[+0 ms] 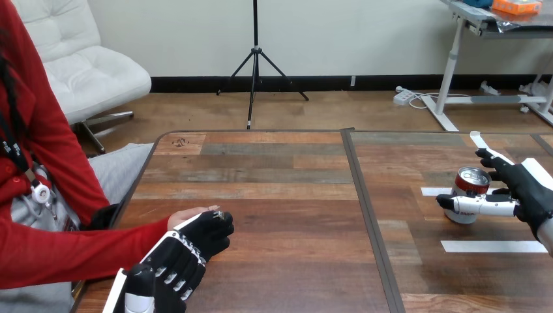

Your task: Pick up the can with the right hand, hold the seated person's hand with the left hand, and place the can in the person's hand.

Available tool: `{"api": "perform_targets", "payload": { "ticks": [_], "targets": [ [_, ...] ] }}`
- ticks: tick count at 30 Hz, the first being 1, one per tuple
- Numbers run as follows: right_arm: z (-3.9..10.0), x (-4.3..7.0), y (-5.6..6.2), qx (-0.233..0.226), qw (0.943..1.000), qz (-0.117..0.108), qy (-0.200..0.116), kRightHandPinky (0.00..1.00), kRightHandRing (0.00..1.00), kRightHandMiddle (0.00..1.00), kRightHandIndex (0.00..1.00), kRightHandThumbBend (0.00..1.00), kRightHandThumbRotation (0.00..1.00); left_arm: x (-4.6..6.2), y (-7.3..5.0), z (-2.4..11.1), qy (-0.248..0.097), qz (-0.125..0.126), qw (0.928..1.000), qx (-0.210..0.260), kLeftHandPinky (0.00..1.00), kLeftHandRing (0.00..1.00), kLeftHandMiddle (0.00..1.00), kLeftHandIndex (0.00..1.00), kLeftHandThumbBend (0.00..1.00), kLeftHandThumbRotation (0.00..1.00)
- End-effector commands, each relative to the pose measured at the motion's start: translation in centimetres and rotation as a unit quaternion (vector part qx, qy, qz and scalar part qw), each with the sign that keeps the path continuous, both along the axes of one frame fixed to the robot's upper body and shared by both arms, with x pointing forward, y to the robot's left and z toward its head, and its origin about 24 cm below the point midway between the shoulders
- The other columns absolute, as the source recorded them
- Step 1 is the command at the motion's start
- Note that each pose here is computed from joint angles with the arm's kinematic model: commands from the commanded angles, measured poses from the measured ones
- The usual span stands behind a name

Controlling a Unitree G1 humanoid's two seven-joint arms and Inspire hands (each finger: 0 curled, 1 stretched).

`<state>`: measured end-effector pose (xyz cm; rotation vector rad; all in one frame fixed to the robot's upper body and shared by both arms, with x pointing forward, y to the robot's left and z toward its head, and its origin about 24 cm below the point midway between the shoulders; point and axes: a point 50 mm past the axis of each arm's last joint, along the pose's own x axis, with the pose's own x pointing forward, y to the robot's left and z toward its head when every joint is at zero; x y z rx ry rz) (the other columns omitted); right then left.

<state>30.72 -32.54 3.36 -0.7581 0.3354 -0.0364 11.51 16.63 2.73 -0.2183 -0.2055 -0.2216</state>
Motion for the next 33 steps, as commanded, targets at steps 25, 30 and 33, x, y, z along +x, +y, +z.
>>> {"api": "perform_targets", "payload": {
  "ticks": [25, 30, 33],
  "targets": [
    [3.44, 3.26, 1.34, -0.015, 0.9985, -0.007, -0.051, 0.86, 0.94, 0.95, 0.94, 1.0, 0.4, 1.67, -0.15, 1.17, -0.055, -0.01, 0.9984, -0.011, 0.85, 0.84, 0.81, 0.74, 0.76, 1.0],
    [3.52, 3.41, 1.36, -0.019, 0.9986, -0.013, -0.048, 0.85, 0.94, 0.95, 0.94, 1.0, 0.39, 1.64, -0.14, 1.16, -0.054, -0.011, 0.9985, -0.01, 0.85, 0.84, 0.81, 0.74, 0.77, 1.0],
    [3.55, 3.48, 1.37, -0.018, 0.9986, -0.016, -0.046, 0.85, 0.94, 0.95, 0.94, 1.0, 0.38, 1.63, -0.13, 1.13, -0.054, -0.011, 0.9985, -0.008, 0.85, 0.84, 0.81, 0.74, 0.77, 1.0]
  ]
}}
